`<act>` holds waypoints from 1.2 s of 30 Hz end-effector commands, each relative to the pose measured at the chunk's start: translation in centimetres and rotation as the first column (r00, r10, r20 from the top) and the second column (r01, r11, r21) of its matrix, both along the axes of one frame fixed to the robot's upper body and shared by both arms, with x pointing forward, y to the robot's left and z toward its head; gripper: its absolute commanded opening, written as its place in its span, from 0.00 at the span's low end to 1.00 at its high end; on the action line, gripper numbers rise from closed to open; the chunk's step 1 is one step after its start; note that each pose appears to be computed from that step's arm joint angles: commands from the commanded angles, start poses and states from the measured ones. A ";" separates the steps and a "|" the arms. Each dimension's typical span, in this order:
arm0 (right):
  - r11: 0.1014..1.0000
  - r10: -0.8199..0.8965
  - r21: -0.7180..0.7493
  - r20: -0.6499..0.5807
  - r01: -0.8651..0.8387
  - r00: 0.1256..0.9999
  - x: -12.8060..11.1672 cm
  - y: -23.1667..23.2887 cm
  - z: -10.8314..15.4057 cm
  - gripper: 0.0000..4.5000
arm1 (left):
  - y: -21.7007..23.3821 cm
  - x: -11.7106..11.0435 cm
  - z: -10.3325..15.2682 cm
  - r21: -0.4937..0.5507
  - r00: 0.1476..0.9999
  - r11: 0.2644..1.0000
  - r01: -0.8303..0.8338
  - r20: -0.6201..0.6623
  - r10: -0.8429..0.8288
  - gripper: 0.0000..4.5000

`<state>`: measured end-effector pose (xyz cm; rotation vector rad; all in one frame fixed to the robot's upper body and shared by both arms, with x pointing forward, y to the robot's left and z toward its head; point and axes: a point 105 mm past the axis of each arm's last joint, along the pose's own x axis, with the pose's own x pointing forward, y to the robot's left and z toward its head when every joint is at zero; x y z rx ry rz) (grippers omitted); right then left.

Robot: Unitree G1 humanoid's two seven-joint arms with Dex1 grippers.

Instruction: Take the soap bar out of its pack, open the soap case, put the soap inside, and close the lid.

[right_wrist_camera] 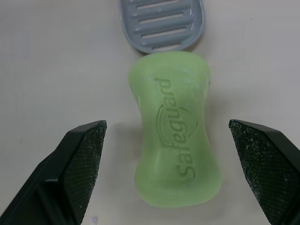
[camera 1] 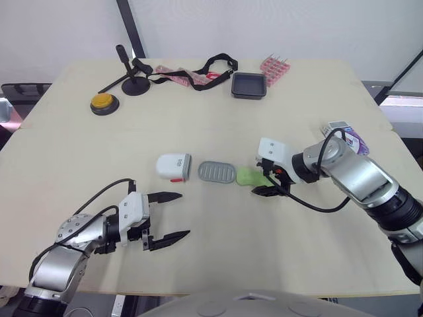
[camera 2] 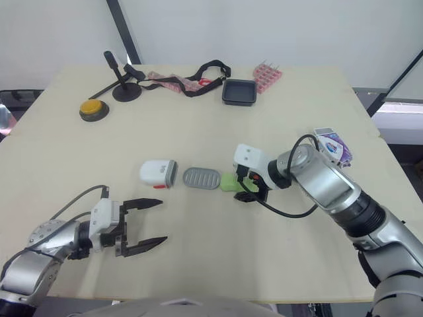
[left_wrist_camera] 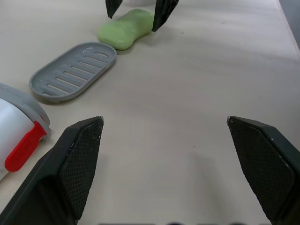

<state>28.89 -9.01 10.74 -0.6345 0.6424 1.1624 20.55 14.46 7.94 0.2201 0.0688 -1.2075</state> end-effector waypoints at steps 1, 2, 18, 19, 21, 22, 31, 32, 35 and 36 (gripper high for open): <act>1.000 0.011 -0.011 0.058 -0.010 0.998 0.4 0.5 1.1 1.00 | -0.5 0.3 0.6 -0.005 0.999 1.000 0.006 0.044 -0.006 1.00; 1.000 0.010 -0.014 0.060 -0.009 0.998 0.4 0.6 1.0 1.00 | -0.6 0.4 0.6 -0.007 0.999 1.000 0.008 0.047 -0.007 1.00; 1.000 0.012 -0.027 0.040 -0.011 0.999 0.8 0.9 -0.6 1.00 | -1.1 0.6 0.8 -0.016 0.999 1.000 0.007 0.043 -0.007 1.00; 1.000 0.008 -0.027 0.041 -0.007 0.999 0.9 0.9 -0.8 1.00 | -1.1 0.6 0.8 -0.016 0.999 1.000 0.007 0.043 -0.007 1.00; 1.000 0.004 -0.031 0.045 -0.002 0.999 1.1 0.8 -1.0 0.88 | -1.2 0.5 0.8 -0.016 0.999 1.000 0.007 0.042 -0.006 1.00; 0.999 0.003 -0.033 0.047 -0.001 0.999 1.2 0.7 -1.0 0.81 | -1.2 0.6 0.8 -0.015 0.999 1.000 0.006 0.042 -0.005 1.00; 1.000 0.012 -0.026 0.061 -0.011 0.998 1.2 0.7 -0.9 0.40 | -1.3 0.6 0.9 -0.015 0.999 1.000 0.006 0.041 -0.006 1.00; 1.000 0.019 -0.021 0.069 -0.018 0.997 1.2 0.8 -0.7 0.40 | -1.2 0.6 0.9 -0.014 0.999 1.000 0.003 0.041 -0.003 1.00; 0.998 0.059 0.008 0.097 -0.060 0.993 1.1 1.4 0.6 0.40 | -0.7 0.9 0.8 -0.015 0.998 0.999 -0.034 0.046 0.034 1.00; 0.996 0.084 0.016 0.105 -0.087 0.991 1.1 1.6 1.1 0.40 | -0.6 1.0 0.8 -0.014 0.998 0.999 -0.040 0.047 0.041 1.00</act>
